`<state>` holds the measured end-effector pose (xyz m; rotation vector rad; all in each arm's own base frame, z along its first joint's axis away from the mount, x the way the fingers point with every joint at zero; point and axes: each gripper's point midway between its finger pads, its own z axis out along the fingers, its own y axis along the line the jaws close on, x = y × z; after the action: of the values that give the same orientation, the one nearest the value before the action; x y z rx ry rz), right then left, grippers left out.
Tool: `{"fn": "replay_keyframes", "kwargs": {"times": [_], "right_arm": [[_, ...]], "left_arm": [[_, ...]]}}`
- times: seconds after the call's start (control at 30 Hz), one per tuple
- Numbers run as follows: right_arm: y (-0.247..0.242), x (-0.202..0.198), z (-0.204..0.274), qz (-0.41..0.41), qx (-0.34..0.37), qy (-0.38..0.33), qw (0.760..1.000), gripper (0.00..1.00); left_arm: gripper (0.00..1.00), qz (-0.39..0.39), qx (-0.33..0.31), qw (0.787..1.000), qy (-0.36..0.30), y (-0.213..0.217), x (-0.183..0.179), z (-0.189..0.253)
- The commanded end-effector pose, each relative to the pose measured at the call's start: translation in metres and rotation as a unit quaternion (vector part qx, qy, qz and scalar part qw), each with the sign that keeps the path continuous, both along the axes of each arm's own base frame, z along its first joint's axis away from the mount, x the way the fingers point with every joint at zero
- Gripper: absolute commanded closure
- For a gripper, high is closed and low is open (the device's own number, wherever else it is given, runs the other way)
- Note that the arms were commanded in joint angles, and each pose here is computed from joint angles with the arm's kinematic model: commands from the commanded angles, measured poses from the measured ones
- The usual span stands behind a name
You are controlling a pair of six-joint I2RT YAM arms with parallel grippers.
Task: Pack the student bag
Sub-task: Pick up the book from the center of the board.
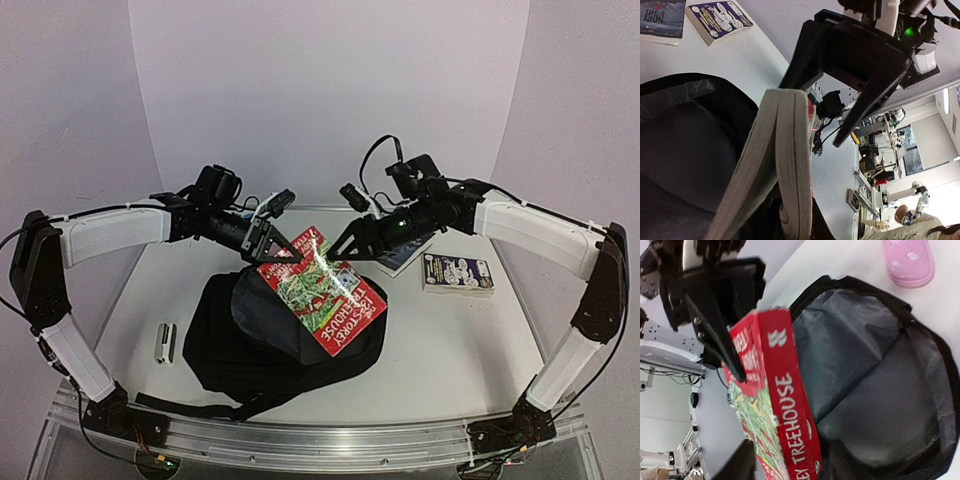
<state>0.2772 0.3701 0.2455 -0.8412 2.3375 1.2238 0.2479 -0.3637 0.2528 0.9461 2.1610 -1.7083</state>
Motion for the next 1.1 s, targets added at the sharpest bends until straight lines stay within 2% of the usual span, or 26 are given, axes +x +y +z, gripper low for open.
{"fn": "replay_keyframes", "kwargs": {"times": [0.0, 0.07, 0.17, 0.27, 0.43, 0.63, 0.73, 0.83, 0.9, 1.07], "right_arm": [[-0.013, 0.024, 0.069, -0.077, 0.065, -0.105, 0.989, 0.17], [-0.019, 0.026, 0.078, -0.101, 0.083, -0.120, 0.984, 0.07], [-0.031, 0.029, 0.092, -0.146, 0.113, -0.140, 0.973, 0.02], [-0.047, 0.029, 0.101, -0.187, 0.137, -0.155, 0.960, 0.02], [-0.055, 0.025, 0.107, -0.208, 0.177, -0.158, 0.949, 0.02], [-0.045, 0.018, 0.110, -0.182, 0.221, -0.138, 0.948, 0.02], [-0.030, 0.010, 0.112, -0.139, 0.245, -0.119, 0.952, 0.02], [-0.011, 0.001, 0.115, -0.094, 0.260, -0.101, 0.956, 0.10], [-0.002, -0.003, 0.116, -0.077, 0.261, -0.100, 0.957, 0.20], [0.001, 0.000, 0.115, -0.082, 0.263, -0.101, 0.956, 0.54]], "left_arm": [[1.00, 0.060, -0.073, 0.994, -0.053, 0.005, 0.008, 0.065], [1.00, 0.093, -0.099, 0.989, -0.059, 0.013, 0.016, 0.081], [1.00, 0.131, -0.142, 0.979, -0.070, 0.029, 0.023, 0.104], [1.00, 0.155, -0.163, 0.971, -0.075, 0.043, 0.027, 0.120], [1.00, 0.155, -0.177, 0.969, -0.075, 0.055, 0.023, 0.135], [1.00, 0.140, -0.196, 0.968, -0.072, 0.061, 0.011, 0.148], [1.00, 0.145, -0.202, 0.966, -0.071, 0.063, 0.010, 0.150], [1.00, 0.144, -0.210, 0.964, -0.070, 0.063, 0.010, 0.152], [1.00, 0.145, -0.214, 0.963, -0.072, 0.063, 0.012, 0.152], [1.00, 0.171, -0.228, 0.956, -0.072, 0.064, 0.022, 0.152]]}}
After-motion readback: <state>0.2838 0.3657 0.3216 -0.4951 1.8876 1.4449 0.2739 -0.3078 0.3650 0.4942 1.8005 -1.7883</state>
